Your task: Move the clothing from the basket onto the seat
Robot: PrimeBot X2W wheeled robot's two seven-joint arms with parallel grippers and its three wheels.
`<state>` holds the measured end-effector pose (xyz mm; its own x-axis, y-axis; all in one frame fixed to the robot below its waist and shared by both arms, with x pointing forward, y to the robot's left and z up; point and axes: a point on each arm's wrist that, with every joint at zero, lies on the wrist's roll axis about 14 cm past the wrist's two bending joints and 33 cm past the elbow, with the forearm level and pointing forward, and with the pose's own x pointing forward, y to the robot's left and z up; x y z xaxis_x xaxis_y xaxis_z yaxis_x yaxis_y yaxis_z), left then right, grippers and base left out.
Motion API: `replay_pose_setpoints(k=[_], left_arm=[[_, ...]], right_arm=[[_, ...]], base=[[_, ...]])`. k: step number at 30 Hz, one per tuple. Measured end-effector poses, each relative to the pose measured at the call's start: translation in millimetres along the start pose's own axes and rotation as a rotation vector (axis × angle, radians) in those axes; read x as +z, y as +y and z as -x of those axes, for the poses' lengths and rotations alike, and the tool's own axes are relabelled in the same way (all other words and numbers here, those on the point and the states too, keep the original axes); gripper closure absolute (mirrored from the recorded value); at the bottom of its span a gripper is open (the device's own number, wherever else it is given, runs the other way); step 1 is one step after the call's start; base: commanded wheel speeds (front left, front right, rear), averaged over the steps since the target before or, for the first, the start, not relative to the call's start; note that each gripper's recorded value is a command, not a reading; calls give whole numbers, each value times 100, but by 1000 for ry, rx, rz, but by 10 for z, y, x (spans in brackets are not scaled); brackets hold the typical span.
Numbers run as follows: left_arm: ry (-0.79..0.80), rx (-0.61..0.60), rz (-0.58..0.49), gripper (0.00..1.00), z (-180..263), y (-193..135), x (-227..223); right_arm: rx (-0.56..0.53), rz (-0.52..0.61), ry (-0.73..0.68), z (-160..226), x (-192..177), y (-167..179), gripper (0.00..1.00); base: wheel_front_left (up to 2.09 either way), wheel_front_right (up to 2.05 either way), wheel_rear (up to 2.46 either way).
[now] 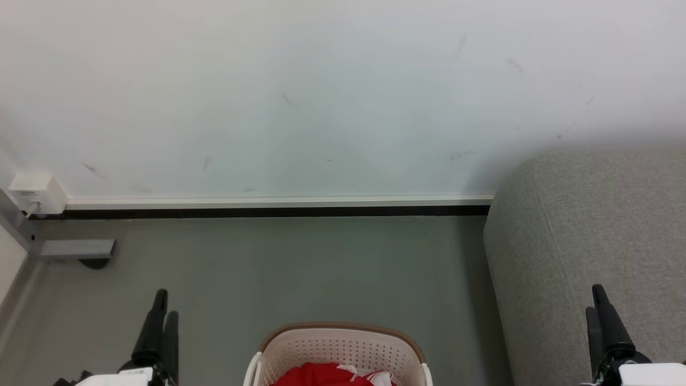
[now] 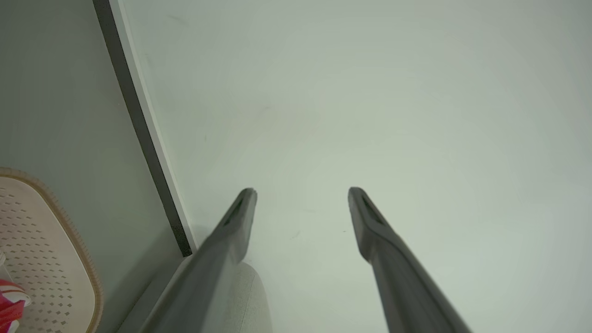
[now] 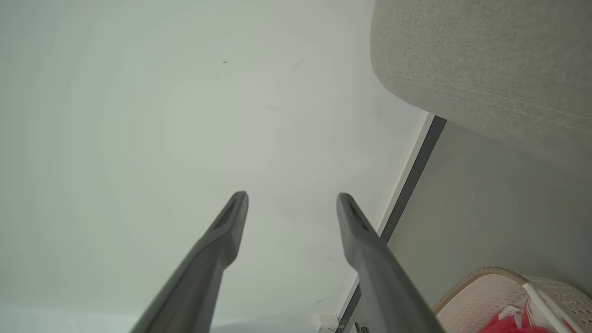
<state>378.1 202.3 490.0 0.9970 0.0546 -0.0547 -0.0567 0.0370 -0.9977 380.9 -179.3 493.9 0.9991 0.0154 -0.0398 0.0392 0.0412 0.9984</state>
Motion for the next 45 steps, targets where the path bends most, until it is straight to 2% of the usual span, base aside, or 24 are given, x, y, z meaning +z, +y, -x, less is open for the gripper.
replay_pose_setpoints(k=[6,12,20,30,45], left_arm=[[-11,-22,-68,0,-7,-74,16],[-35,-44,-177,0,-10,-151,51],[-57,-58,-263,0,-9,-199,85],[-75,-94,-449,0,-4,-312,81],[-85,-97,-751,0,39,-347,17]], right_arm=[[29,56,6,-35,-39,97,0],[52,161,15,-48,-88,169,0],[77,268,22,-55,-136,236,0],[115,434,45,-69,-248,311,0],[136,703,29,-66,-226,308,0]], base=[[0,0,0],[0,0,0],[0,0,0],[0,0,0],[0,0,0]])
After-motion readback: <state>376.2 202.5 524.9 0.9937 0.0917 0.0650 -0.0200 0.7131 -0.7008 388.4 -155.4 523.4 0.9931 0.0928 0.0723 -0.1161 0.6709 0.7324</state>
